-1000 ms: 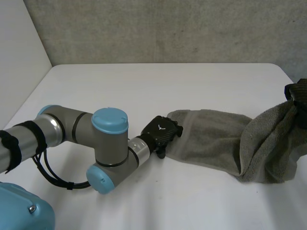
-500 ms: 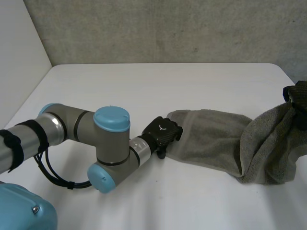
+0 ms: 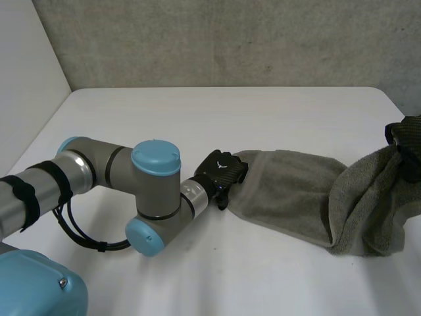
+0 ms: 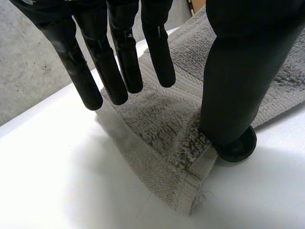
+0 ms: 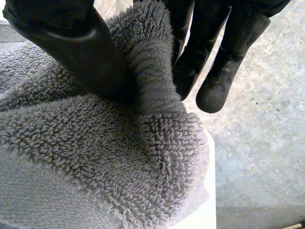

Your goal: Fold the towel.

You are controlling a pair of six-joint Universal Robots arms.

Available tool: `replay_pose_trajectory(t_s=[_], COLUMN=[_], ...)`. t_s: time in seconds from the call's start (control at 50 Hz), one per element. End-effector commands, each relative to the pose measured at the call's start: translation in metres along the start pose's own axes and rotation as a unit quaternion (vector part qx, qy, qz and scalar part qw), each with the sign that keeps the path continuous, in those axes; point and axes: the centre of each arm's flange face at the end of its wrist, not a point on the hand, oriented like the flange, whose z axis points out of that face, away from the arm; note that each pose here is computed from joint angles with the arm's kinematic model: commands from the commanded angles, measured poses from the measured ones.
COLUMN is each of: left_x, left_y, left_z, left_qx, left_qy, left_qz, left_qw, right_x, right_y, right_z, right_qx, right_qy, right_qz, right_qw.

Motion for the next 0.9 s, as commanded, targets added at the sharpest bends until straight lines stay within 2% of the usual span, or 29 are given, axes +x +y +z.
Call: replay_pose_trajectory(t_s=[0.02, 0.32, 0.4, 0.5, 0.72, 0.76, 0.78, 0.82, 0.84, 0.9], left_x=[0.001, 0.003, -0.002, -0.016, -0.033, -0.058, -0.058, -0.081, -0.081, -0.092], left_y=[0.005, 0.004, -0.009, -0.050, -0.094, -0.113, -0.113, -0.128, -0.128, -0.150], left_z=[0.001, -0.001, -0.004, -0.020, -0.062, -0.089, -0.089, -0.119, -0.119, -0.155], left_qx=[-0.006, -0.008, 0.003, 0.042, 0.086, 0.113, 0.113, 0.150, 0.150, 0.201], left_qy=[0.002, 0.003, -0.015, -0.063, -0.097, -0.142, -0.142, -0.188, -0.188, -0.220], left_qz=[-0.001, 0.000, 0.002, 0.005, 0.010, 0.010, 0.010, 0.011, 0.011, 0.012], left_qw=[1.000, 1.000, 1.000, 0.997, 0.991, 0.983, 0.983, 0.971, 0.971, 0.955], right_x=[-0.001, -0.003, -0.003, -0.003, 0.001, 0.005, 0.005, 0.011, 0.011, 0.014], right_y=[0.001, 0.005, 0.005, 0.005, -0.003, -0.018, -0.018, -0.034, -0.034, -0.040], right_z=[0.000, 0.002, 0.002, 0.002, 0.000, -0.005, -0.005, -0.014, -0.014, -0.015], right_qx=[-0.002, -0.006, -0.006, -0.006, 0.012, 0.053, 0.053, 0.096, 0.096, 0.120], right_qy=[-0.002, -0.005, -0.005, -0.005, 0.003, 0.011, 0.011, 0.023, 0.023, 0.025], right_qz=[0.001, 0.001, 0.001, 0.001, 0.006, 0.007, 0.007, 0.018, 0.018, 0.037], right_qw=[1.000, 1.000, 1.000, 1.000, 1.000, 0.999, 0.999, 0.995, 0.995, 0.992])
